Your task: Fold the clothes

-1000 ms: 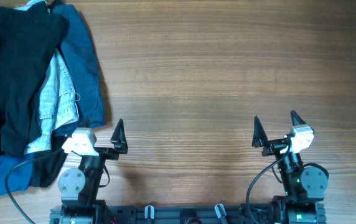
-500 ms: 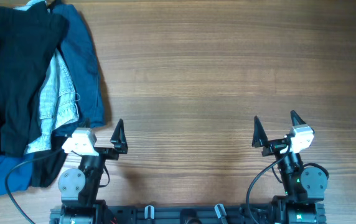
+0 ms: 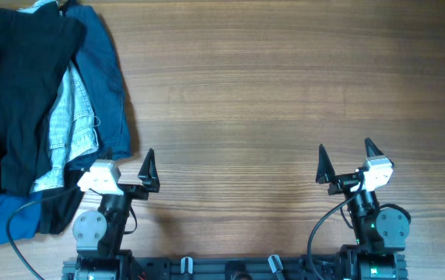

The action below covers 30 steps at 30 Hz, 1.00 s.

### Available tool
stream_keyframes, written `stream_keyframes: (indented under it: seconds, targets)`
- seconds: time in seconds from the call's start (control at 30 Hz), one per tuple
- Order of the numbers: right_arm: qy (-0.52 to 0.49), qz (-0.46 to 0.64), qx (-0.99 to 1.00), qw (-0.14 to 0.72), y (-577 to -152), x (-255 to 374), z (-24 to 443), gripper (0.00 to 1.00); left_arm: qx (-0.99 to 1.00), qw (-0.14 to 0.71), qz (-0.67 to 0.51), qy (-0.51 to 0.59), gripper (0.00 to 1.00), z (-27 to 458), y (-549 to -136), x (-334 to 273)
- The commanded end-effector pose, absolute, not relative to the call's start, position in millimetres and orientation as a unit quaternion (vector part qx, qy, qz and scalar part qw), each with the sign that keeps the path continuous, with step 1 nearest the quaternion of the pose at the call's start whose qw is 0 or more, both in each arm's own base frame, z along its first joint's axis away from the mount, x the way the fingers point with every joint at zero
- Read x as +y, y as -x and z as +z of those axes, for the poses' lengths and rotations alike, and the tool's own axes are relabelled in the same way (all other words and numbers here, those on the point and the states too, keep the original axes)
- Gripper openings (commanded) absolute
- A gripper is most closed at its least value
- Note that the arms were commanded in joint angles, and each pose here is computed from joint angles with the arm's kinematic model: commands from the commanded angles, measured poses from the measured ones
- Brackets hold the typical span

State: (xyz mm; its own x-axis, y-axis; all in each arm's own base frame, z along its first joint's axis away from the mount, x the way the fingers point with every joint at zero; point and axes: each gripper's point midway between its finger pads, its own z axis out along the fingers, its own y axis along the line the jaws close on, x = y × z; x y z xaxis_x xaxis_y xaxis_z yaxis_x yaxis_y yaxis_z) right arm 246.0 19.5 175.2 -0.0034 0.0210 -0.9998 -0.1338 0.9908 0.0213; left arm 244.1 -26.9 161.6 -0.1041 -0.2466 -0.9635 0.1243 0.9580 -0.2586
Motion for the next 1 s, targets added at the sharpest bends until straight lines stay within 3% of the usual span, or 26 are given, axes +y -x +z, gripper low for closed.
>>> stream_keyframes:
  seconds: [0.0,0.17,0.47,0.6,0.73,0.97]
  targets:
    - [0.037,0.035,0.703,0.710,-246,14,177,1.00,0.728,0.671,-0.133,0.050,1.00,161,-245,-23]
    - [0.079,0.066,0.653,0.751,-241,32,209,1.00,0.724,0.670,-0.162,0.031,1.00,164,-243,-34]
    - [0.146,0.110,0.617,0.766,-233,59,290,1.00,0.707,0.682,-0.184,0.033,1.00,231,-236,-38]
    - [0.199,0.161,0.646,0.719,-266,80,335,1.00,0.746,0.642,-0.171,0.047,1.00,262,-259,-35]
    - [0.233,0.230,0.680,0.656,-316,99,375,1.00,0.815,0.559,-0.140,0.060,1.00,285,-309,-30]
    - [0.177,0.310,0.797,0.488,-394,103,338,1.00,0.912,0.387,-0.133,0.012,1.00,302,-378,-44]
